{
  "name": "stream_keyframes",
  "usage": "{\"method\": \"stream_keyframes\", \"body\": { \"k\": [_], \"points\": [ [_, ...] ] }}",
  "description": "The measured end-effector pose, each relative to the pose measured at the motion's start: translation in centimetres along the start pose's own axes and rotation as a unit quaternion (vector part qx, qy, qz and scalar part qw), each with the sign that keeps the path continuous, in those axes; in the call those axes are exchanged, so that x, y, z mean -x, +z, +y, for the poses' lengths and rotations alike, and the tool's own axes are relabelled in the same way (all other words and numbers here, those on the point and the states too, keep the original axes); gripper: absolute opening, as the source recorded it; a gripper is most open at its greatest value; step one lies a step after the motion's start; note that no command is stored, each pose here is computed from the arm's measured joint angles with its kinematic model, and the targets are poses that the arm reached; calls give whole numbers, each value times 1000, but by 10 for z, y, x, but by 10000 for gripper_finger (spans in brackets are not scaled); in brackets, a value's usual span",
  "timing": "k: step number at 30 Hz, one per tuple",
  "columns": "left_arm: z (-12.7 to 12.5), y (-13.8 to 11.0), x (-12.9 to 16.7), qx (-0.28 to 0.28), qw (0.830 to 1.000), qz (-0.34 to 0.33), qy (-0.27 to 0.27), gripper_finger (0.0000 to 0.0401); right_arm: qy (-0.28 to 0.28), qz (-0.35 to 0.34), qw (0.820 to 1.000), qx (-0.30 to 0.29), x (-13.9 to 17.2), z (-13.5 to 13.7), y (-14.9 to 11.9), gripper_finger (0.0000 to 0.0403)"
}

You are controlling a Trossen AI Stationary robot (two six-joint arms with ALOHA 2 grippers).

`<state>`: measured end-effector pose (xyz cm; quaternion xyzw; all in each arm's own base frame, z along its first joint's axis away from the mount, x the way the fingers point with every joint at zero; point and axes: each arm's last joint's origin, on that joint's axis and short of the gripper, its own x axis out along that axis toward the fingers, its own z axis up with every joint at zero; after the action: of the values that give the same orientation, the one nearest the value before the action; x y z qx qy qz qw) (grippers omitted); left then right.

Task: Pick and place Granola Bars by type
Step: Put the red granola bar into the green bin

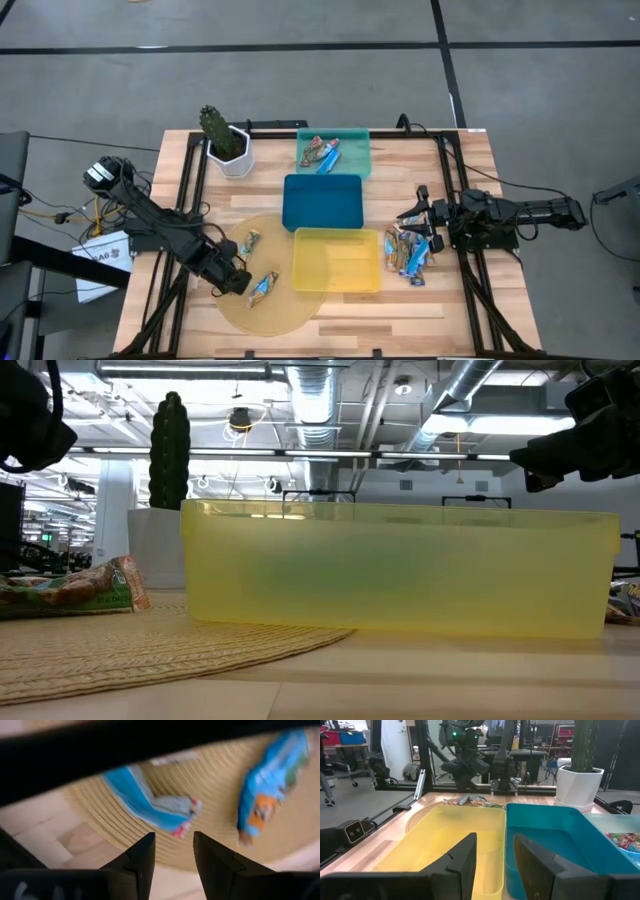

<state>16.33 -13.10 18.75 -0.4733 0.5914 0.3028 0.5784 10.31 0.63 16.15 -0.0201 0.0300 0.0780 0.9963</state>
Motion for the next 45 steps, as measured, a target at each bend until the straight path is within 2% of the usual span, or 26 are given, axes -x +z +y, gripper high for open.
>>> {"method": "stream_keyframes", "body": {
  "k": [11, 17, 22, 28, 32, 38, 45],
  "points": [
    [8, 9, 0, 45, 998, -29, 46, 126, 0, 0, 1000, 0, 0, 0, 0, 124],
    [7, 14, 1, 47, 997, -30, 46, 129, 0, 0, 1000, 0, 0, 0, 0, 124],
    [8, 18, -4, 48, 998, -24, 43, 164, 0, 0, 1000, 0, 0, 0, 0, 124],
    [21, 23, -28, 56, 998, 7, 35, 220, 0, 0, 1000, 0, 0, 0, 0, 124],
    [28, 27, -40, 65, 998, 6, 22, 232, 0, 0, 1000, 0, 0, 0, 0, 124],
    [30, 29, -42, 68, 998, 8, 16, 211, 0, 0, 1000, 0, 0, 0, 0, 124],
    [30, 29, -43, 50, 998, 16, 18, 138, 0, 0, 1000, 0, 0, 0, 0, 124]
  ]
}}
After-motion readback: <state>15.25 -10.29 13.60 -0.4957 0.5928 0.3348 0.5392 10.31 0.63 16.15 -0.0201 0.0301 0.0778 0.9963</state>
